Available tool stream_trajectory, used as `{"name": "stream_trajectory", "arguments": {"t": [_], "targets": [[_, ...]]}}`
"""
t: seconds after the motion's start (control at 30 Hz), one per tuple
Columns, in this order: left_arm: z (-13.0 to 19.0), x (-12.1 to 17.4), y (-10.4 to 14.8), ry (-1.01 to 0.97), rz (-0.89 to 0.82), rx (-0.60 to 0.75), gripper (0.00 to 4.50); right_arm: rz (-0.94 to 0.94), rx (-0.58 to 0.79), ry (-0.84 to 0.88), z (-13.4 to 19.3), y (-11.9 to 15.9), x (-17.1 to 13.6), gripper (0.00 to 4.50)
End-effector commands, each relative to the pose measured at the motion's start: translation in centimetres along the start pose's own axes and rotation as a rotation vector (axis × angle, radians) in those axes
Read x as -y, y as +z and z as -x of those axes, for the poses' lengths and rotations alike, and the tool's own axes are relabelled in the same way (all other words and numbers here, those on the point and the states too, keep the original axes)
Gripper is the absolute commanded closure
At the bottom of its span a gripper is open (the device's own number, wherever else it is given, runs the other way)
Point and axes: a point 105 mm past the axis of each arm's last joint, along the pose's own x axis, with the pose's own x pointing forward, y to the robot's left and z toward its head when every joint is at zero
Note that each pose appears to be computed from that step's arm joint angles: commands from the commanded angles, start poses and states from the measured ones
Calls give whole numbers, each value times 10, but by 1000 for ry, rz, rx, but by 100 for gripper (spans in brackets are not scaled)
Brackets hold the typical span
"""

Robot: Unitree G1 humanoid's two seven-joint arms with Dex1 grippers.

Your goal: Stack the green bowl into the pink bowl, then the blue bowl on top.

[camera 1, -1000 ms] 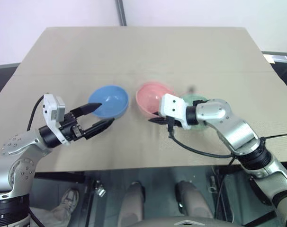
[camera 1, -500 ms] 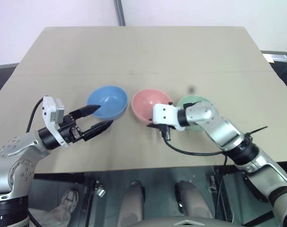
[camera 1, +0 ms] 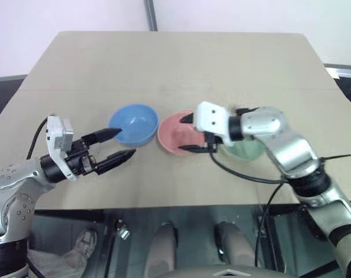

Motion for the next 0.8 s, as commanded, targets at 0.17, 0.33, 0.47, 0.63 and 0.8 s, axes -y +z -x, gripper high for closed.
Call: {"name": "stream_trajectory", "arguments": {"t": [0.17, 0.33, 0.47, 0.63, 0.8], "targets": [[10, 31, 21, -342, -5, 4, 0, -167, -192, -177, 60, -30, -2, 86], [14, 25, 22, -393, -41, -59, 0, -290, -284, -181, 68, -56, -18, 86], [11, 19, 24, -400, -58, -64, 0, -335, -324, -165, 65, -70, -30, 86], [9, 17, 24, -401, -64, -61, 0, -363, -367, -147, 64, -82, -36, 110], [6, 16, 24, -384, -72, -52, 0, -350, -396, -154, 64, -90, -37, 299]]}}
